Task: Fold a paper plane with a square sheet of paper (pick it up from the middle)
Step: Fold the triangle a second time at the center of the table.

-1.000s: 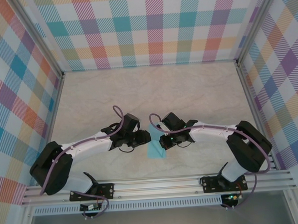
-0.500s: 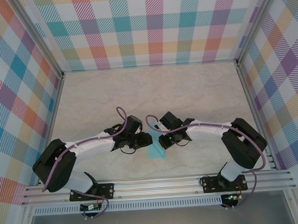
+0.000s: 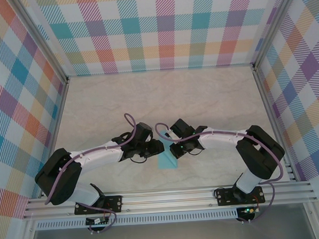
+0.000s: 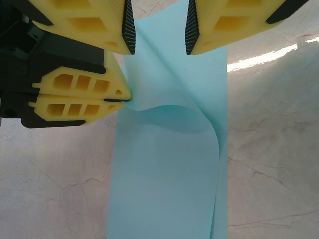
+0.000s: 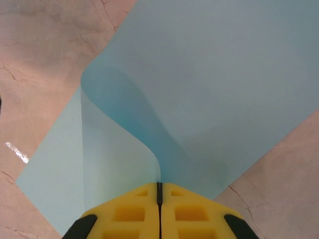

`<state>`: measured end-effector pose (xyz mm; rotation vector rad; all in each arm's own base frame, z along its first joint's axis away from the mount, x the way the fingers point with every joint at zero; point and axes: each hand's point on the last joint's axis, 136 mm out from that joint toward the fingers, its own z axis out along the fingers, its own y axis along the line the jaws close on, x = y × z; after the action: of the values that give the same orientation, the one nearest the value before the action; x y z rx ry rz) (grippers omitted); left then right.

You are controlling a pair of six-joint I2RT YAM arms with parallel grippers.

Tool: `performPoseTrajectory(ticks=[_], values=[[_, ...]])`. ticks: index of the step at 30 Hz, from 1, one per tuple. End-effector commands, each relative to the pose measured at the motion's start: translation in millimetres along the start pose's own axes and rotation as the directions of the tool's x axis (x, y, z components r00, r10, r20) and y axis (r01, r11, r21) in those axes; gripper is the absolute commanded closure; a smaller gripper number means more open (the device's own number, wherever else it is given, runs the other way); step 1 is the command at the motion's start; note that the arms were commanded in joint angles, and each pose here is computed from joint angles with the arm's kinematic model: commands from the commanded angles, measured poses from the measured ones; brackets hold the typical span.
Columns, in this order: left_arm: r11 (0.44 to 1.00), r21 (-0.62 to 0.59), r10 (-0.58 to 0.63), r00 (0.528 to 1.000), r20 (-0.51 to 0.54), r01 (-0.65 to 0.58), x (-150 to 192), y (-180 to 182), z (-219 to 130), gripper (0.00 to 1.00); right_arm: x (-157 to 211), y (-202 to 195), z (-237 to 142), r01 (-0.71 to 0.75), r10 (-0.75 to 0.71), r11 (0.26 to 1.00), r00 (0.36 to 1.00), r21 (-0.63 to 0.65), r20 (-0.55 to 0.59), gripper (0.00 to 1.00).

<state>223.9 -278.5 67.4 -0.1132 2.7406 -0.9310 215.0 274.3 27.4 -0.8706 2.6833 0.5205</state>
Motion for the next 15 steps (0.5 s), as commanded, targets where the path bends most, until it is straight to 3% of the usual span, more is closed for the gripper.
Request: performPoseTrajectory(ticks=[1, 15], values=[[1.000, -0.002, -0.004, 1.000, -0.003, 0.004, 3.3, 1.8, 3.2, 0.66, 0.4, -5.9, 1.4, -0.009, 0.010, 1.000, 1.000, 0.024, -0.008, 0.94], [1.000, 0.000, -0.017, 1.000, -0.016, 0.017, 3.0, -0.1, 10.2, 0.67, 8.0, -8.1, 2.9, -0.043, 0.044, 0.999, 0.999, 0.028, -0.018, 0.93]])
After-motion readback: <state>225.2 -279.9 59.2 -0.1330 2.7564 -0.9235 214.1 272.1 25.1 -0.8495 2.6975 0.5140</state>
